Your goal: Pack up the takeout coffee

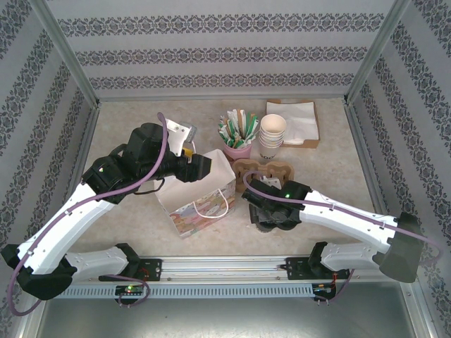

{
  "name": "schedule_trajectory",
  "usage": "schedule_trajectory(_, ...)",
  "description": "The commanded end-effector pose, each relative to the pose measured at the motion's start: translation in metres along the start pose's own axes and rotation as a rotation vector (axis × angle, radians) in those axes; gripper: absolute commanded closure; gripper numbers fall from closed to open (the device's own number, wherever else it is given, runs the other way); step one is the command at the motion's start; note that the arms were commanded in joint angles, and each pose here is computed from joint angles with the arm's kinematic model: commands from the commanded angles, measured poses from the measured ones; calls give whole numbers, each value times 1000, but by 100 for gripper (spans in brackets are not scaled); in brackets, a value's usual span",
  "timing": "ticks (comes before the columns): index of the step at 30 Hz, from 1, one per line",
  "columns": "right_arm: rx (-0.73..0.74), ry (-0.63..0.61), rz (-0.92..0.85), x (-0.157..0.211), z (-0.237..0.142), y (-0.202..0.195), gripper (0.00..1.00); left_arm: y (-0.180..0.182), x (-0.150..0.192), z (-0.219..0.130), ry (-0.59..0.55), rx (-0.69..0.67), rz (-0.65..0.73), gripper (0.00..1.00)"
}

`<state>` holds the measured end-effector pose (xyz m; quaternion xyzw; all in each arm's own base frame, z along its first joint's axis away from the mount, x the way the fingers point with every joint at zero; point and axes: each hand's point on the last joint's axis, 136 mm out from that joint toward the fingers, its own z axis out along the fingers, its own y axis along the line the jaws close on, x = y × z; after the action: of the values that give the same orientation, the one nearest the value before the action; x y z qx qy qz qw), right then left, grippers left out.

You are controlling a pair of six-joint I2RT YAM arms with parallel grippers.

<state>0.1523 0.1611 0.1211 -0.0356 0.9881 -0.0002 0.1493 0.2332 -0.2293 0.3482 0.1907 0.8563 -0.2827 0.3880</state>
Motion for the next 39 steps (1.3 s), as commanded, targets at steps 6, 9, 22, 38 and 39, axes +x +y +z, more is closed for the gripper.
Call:
schedule_trajectory(6, 12, -4, -9, -5, -12, -7, 18, -7, -6, -2, -12, 13, 7, 28)
schedule_trajectory(9, 3, -19, -6, -10, -16, -6, 17, -6, -6, -2, -10, 11, 9, 28)
schedule_trajectory(22, -44, -280, -209, -58, -66, -5, 21, -5, -11, -14, -46, -2, 29, 28)
schedule_trajectory(38, 6, -706, -1469, -75, -95, 13, 46, 22, 8, -57, -90, -128, 95, 28)
schedule_trajectory(39, -45, -678, -1467, -73, -92, 11, 46, 25, 11, -60, -97, -142, 105, 28)
